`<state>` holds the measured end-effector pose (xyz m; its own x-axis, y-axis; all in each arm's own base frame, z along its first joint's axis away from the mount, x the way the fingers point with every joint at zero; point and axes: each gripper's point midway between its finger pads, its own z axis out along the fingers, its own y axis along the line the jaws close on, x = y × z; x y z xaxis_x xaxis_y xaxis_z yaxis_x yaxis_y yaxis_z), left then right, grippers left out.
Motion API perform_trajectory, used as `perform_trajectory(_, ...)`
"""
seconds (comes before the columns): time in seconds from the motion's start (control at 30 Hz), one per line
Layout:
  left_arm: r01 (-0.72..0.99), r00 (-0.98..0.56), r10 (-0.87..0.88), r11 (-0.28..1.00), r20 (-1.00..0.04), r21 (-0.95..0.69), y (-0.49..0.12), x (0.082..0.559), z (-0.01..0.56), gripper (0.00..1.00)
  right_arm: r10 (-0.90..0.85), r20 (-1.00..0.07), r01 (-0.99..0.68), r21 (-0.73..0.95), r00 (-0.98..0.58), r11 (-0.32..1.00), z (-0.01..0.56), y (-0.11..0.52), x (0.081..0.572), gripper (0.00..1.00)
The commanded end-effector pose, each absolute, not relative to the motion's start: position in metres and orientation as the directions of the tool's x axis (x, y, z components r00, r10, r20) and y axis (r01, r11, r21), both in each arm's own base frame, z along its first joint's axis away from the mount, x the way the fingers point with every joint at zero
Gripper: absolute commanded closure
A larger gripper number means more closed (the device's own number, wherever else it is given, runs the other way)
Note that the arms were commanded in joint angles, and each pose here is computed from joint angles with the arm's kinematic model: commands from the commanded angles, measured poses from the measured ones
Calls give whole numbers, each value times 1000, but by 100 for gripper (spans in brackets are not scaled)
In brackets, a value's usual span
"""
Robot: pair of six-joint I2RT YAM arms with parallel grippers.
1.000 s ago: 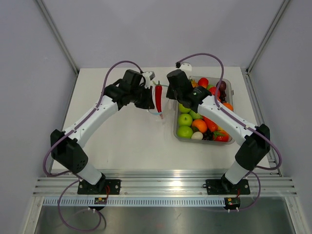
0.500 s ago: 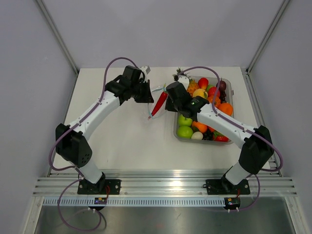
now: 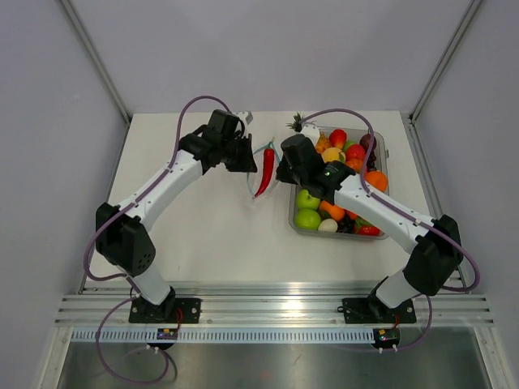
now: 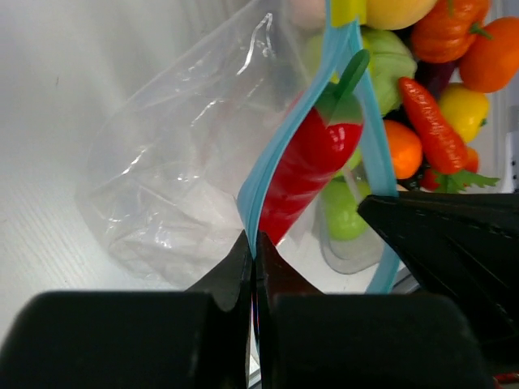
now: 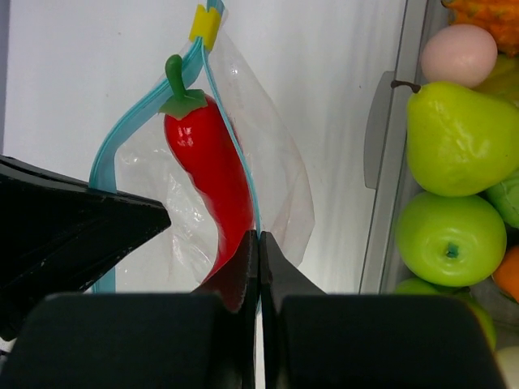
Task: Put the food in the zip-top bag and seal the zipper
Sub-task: Adjust the zipper food storage bag at the center of the board.
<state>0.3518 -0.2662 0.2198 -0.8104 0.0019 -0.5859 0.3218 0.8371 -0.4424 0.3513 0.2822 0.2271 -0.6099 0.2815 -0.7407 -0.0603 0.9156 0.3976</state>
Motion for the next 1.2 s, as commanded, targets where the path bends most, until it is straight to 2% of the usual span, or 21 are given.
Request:
perform_trajectory(0.0,287,-801,19,890,-598,-356,-256,365,203,100,309,-745,-19,395,-592,918,224,275,348,100)
perform_trajectory(0.1,294,-818,35,884,-575,-364,-258,360,195,100,296,-745,-11,377,-598,926,219,271,346,98)
perform_trajectory(0.13,315,-819,33,860,-572,-401,-268,357,198,100,281,-744,-12,361,-607,932,217,269,345,95)
perform_trajectory(0.17,326,-821,34,848,-570,-419,-273,355,199,100,271,-740,-10,351,-616,936,213,270,345,86)
perform_trajectory(0.27,355,-834,36,800,-551,-485,-290,345,199,100,260,-735,-5,337,-626,941,212,269,345,77)
perform_trajectory(0.6,376,-857,34,723,-514,-579,-305,332,197,100,269,-759,-16,345,-592,939,231,268,349,74)
perform_trajectory(0.77,391,-853,39,707,-520,-589,-308,329,201,100,237,-768,-14,305,-594,952,231,268,358,66)
perform_trajectory(0.87,394,-853,42,704,-519,-591,-308,328,203,100,232,-770,-8,295,-594,956,234,267,363,66)
perform_trajectory(1.17,395,-853,42,705,-521,-589,-307,328,204,100,292,-804,-58,374,-519,926,280,271,364,64)
